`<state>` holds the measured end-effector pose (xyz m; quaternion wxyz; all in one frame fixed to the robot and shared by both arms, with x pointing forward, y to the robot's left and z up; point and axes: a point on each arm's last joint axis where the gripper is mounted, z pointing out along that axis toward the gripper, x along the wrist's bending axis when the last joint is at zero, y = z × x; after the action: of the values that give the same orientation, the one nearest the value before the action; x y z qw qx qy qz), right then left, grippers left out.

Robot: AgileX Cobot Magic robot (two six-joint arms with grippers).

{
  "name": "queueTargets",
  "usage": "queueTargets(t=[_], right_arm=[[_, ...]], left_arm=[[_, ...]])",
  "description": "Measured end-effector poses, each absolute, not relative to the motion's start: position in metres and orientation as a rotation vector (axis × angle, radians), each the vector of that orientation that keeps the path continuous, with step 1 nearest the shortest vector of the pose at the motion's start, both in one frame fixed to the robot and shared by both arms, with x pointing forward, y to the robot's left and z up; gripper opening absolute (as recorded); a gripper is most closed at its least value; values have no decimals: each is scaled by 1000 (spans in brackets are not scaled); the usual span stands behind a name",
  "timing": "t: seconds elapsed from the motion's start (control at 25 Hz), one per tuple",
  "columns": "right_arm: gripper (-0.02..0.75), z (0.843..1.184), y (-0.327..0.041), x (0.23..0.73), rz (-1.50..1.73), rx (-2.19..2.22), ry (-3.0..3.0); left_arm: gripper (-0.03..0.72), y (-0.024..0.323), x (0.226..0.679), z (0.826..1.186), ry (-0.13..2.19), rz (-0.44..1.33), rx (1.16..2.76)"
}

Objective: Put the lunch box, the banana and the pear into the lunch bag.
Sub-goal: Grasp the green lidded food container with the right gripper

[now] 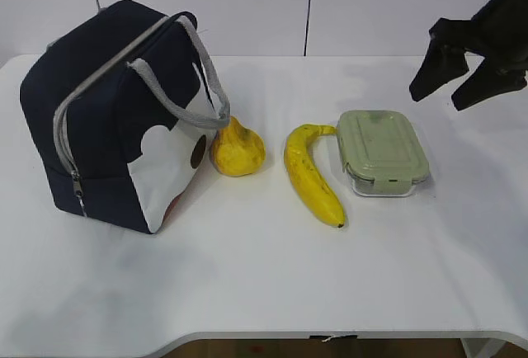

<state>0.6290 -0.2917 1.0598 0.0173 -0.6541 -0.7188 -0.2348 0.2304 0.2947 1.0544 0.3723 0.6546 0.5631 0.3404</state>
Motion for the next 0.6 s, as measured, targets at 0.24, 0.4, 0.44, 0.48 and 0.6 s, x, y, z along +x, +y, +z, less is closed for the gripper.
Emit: queueTargets(t=[0.24, 0.4, 0.44, 0.48, 0.6], right_arm=[[582, 1044, -317, 641, -963, -1844, -2133], [583, 1029, -331, 647, -979, -1831, -2123], [583, 1025, -333, 648, -973, -1829, -2119], [583, 1021, -336, 649, -969, -1828, -2116], [583, 1006, -341, 653, -946, -1832, -2090]], left_arm=[[237, 295, 230, 1054, 1443, 872, 1678], [237, 295, 230, 1054, 1443, 872, 1678], [237, 295, 230, 1054, 1443, 872, 1678], [237, 295, 230, 1054, 1443, 872, 1678], [237, 295, 230, 1054, 1443, 872, 1678]])
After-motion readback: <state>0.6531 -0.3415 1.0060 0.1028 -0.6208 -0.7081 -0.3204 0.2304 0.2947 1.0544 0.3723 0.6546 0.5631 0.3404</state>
